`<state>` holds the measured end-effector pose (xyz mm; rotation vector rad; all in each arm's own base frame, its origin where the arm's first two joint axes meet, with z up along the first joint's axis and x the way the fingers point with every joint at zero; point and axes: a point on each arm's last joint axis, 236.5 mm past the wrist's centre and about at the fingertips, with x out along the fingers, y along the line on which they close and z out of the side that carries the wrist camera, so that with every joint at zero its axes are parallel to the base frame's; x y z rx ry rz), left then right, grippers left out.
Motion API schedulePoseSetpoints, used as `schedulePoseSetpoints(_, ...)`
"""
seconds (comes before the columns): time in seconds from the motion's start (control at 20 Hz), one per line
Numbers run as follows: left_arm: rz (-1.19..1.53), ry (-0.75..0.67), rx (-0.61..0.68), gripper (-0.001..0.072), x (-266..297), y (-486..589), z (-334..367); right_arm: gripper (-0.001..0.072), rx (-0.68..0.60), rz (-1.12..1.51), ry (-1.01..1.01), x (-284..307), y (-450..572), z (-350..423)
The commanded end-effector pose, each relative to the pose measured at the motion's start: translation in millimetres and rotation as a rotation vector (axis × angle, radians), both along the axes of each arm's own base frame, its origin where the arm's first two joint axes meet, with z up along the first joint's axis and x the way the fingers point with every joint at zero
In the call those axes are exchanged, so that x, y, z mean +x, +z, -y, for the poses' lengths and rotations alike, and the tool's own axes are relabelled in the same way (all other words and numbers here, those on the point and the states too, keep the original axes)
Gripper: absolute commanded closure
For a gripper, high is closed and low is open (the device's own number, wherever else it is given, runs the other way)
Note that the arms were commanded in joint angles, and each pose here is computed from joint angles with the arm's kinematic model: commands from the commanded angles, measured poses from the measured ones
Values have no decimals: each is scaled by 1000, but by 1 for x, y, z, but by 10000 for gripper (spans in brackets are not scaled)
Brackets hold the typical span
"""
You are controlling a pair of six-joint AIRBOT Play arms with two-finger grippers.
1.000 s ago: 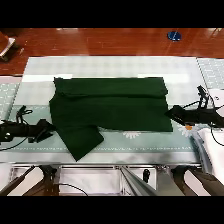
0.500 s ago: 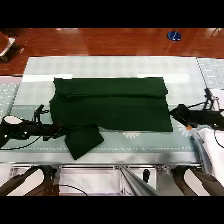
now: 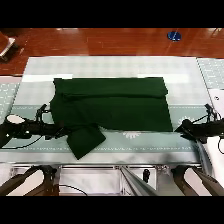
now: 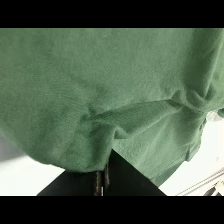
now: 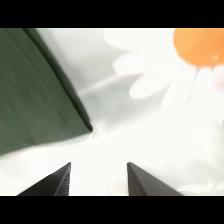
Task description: Fold the shirts.
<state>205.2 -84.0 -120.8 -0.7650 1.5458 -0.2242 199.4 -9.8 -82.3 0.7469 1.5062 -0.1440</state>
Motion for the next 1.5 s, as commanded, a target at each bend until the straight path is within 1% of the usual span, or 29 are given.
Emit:
schedulePoseSetpoints(0.0, 6, 3, 10, 691, 2, -1, -2, 302, 57, 21, -19, 10, -7, -10)
schedulePoseSetpoints(0.1, 8, 4, 11, 691, 2, -1, -2, 302, 83, 46, -54, 22, -11, -12)
schedulePoseSetpoints(0.3, 16, 14, 13, 691, 5, -1, -2, 302, 175, 57, -91, 37, -20, -25)
schedulePoseSetpoints(0.55, 42, 61, -1, 691, 17, 1, -1, 306, 228, 86, -131, 53, -25, -30)
schedulePoseSetpoints(0.6, 43, 62, -1, 691, 17, 1, -1, 336, 241, 107, -130, 57, -23, -32)
schedulePoseSetpoints(0.65, 44, 62, 0, 691, 17, 1, -1, 401, 249, 128, -125, 61, -20, -34)
schedulePoseSetpoints(0.7, 44, 63, 0, 691, 17, 1, -1, 414, 255, 143, -131, 64, -19, -34)
schedulePoseSetpoints(0.8, 47, 65, 3, 691, 18, 1, -2, 414, 269, 166, -129, 70, -15, -39)
schedulePoseSetpoints(0.95, 53, 82, -10, 691, 22, 3, 0, 414, 262, 154, -59, 72, -23, -61)
schedulePoseSetpoints(1.0, 54, 85, -13, 691, 22, 3, 0, 426, 260, 150, -30, 74, -24, -67)
schedulePoseSetpoints(1.05, 61, 82, -15, 691, 23, 4, 1, 587, 260, 160, -5, 79, -20, -71)
schedulePoseSetpoints(1.1, 76, 76, -11, 690, 27, 7, -1, 690, 255, 190, 31, 87, -12, -72)
schedulePoseSetpoints(1.2, 122, 75, -21, 691, 44, 25, -5, 690, 245, 234, 85, 100, 10, -70)
schedulePoseSetpoints(1.3, 194, 43, -21, 691, 67, 49, -9, 691, 197, 263, 134, 115, 32, -59)
schedulePoseSetpoints(1.4, 312, -1, 23, 691, 98, 72, -19, 691, 133, 281, 126, 130, 45, -43)
schedulePoseSetpoints(1.45, 356, 5, 49, 691, 117, 81, -26, 691, 115, 302, 121, 138, 52, -38)
